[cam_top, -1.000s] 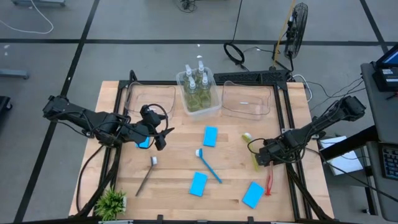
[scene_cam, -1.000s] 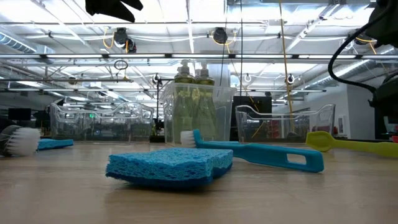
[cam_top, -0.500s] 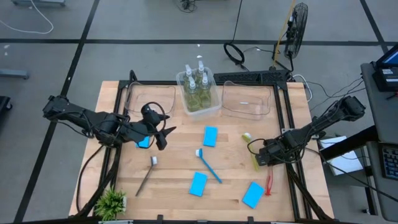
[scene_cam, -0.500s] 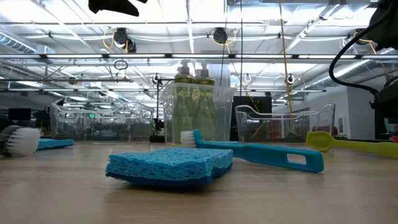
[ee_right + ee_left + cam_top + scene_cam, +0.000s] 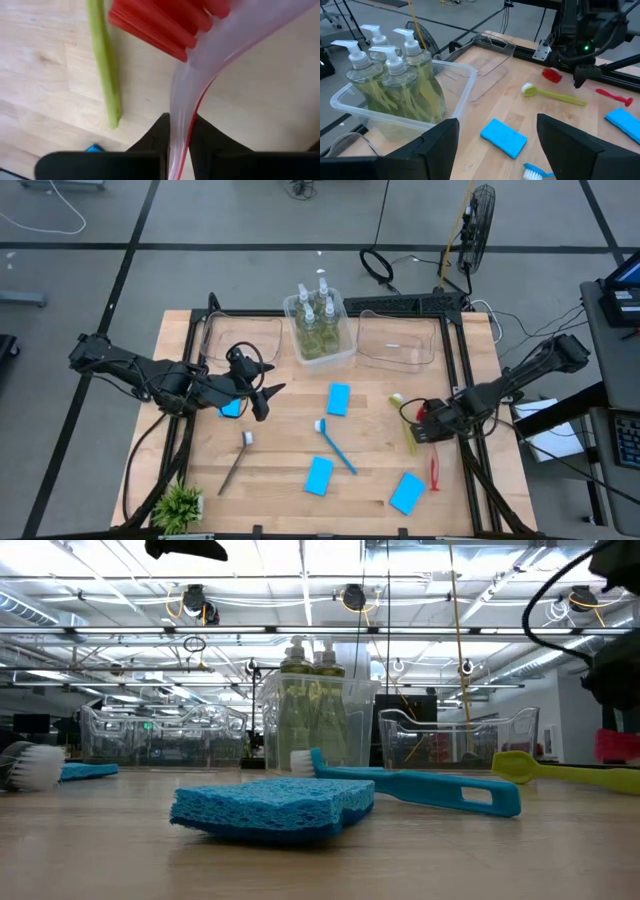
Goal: Pick & Place Kitchen Sink Supplies
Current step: Put the orange dish brush into the left transparent bin
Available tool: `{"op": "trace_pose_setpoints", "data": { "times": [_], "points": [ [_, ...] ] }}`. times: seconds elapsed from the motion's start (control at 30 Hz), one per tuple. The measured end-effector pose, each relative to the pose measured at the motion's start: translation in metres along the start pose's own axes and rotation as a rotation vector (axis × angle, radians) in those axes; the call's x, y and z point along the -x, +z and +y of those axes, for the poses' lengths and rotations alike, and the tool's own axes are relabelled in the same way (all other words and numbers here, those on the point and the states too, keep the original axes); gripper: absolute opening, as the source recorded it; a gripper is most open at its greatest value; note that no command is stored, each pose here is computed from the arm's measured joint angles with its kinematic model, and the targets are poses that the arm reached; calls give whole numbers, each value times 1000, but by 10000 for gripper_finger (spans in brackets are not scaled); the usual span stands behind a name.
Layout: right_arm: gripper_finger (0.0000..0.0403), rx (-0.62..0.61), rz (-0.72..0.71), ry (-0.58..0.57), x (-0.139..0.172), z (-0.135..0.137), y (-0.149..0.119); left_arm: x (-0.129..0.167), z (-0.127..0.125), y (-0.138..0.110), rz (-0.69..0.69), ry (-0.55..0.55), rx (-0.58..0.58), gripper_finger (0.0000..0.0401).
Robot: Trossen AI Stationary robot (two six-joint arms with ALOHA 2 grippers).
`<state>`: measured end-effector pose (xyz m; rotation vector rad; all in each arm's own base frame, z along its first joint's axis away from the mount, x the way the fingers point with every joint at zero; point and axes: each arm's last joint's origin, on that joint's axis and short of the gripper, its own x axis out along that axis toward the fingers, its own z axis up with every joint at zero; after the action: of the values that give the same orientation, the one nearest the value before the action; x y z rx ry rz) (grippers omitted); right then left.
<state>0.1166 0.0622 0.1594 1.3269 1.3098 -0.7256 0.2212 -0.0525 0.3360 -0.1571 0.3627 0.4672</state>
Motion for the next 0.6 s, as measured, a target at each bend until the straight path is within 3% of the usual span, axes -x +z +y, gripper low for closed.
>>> {"op": "trace_pose_setpoints", "data": {
  "times": [0.17, 0.3, 0.6],
  "points": [
    [31, 17, -34, 50, 21, 7, -4, 0, 0, 0, 0, 0, 0, 255],
    [31, 71, -83, 171, 38, 18, -8, 0, 0, 0, 0, 0, 0, 250],
    [31, 252, -431, 698, 73, 58, -8, 0, -3, 6, -54, -25, 55, 257]
  ]
}}
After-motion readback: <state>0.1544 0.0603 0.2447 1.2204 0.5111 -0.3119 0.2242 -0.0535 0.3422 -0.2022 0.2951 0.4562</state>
